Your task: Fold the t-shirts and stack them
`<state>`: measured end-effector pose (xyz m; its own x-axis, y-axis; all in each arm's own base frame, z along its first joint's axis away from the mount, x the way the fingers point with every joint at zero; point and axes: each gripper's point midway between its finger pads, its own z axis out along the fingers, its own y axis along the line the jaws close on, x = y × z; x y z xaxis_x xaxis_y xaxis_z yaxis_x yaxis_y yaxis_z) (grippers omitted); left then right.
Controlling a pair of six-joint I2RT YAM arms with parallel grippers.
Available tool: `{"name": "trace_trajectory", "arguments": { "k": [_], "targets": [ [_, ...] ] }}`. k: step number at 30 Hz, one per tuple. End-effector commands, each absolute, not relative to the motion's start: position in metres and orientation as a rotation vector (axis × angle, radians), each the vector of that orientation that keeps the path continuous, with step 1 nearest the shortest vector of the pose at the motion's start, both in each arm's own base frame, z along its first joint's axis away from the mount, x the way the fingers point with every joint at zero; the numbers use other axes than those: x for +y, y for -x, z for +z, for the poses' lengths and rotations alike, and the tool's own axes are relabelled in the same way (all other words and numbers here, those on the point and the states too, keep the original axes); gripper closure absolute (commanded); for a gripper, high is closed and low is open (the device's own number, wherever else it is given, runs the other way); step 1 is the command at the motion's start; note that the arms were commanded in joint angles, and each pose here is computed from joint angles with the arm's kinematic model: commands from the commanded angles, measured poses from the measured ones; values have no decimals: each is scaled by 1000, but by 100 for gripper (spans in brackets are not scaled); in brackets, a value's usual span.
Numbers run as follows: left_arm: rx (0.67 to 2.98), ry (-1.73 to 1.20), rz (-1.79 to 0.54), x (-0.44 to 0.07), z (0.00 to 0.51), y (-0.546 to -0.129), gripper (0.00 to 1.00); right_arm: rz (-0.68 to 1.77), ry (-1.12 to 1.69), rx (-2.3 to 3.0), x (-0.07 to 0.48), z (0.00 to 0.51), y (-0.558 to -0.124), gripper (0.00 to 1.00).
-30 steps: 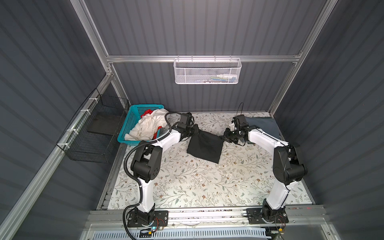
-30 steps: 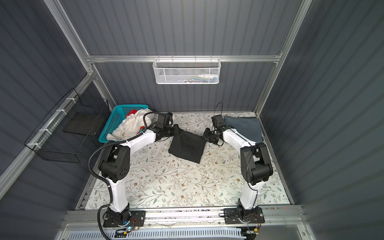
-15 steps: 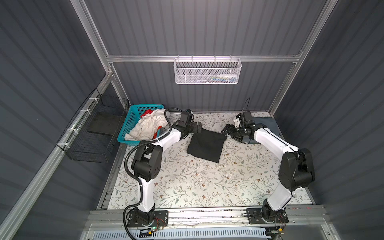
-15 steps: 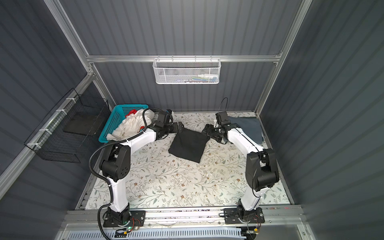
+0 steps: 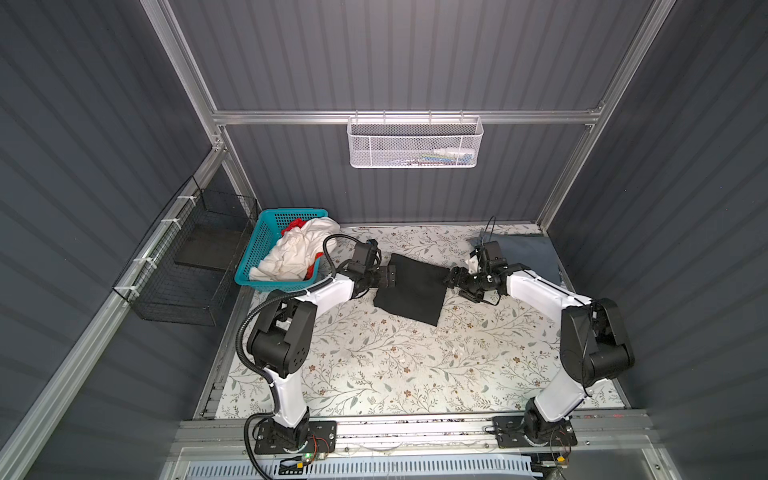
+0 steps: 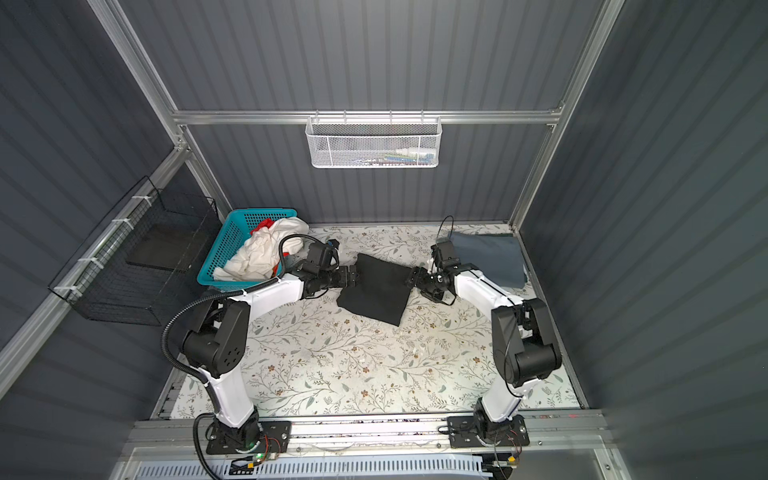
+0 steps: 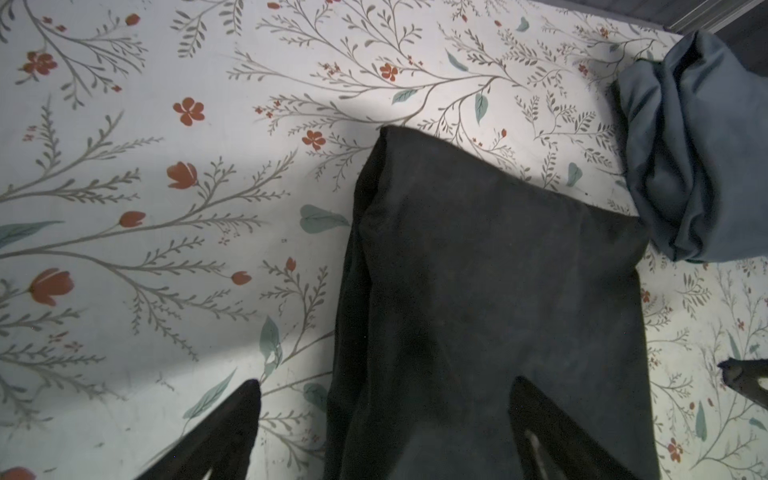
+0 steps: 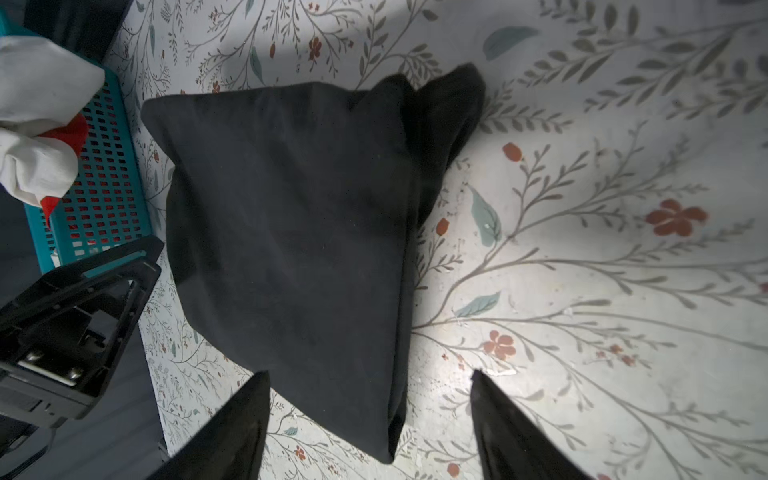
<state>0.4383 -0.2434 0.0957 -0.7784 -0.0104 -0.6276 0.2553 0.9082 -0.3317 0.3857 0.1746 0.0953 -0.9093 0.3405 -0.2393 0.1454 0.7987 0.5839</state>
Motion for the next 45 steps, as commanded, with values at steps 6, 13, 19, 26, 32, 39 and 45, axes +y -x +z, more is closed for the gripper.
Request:
{"name": "trace_trajectory", "arguments": {
  "k": [6, 13, 19, 26, 32, 39, 45],
  "targets": [
    [2585, -194, -360, -223, 41, -431, 12, 829, -412, 2666, 182, 74, -383, 25],
    [2652, -231, -267, -214, 24, -425, 10, 786, -416, 2705, 182, 60, -377, 25],
    [2651, -238, -313, -220, 31, -426, 9, 777, -433, 2732, 184, 48, -377, 25],
    [2659, -234, -402, -230, 32, -421, 12, 786, -482, 2753, 192, 29, -377, 25],
    [2688, -231, -431, -232, 24, -415, 16, 792, -521, 2777, 201, 11, -380, 33],
    [2720, -240, -441, -232, 19, -409, 33, 715, -533, 2782, 203, 1, -389, 44],
    [2740, -228, -420, -227, 14, -404, 46, 610, -501, 2831, 200, -10, -396, 56]
  ]
}}
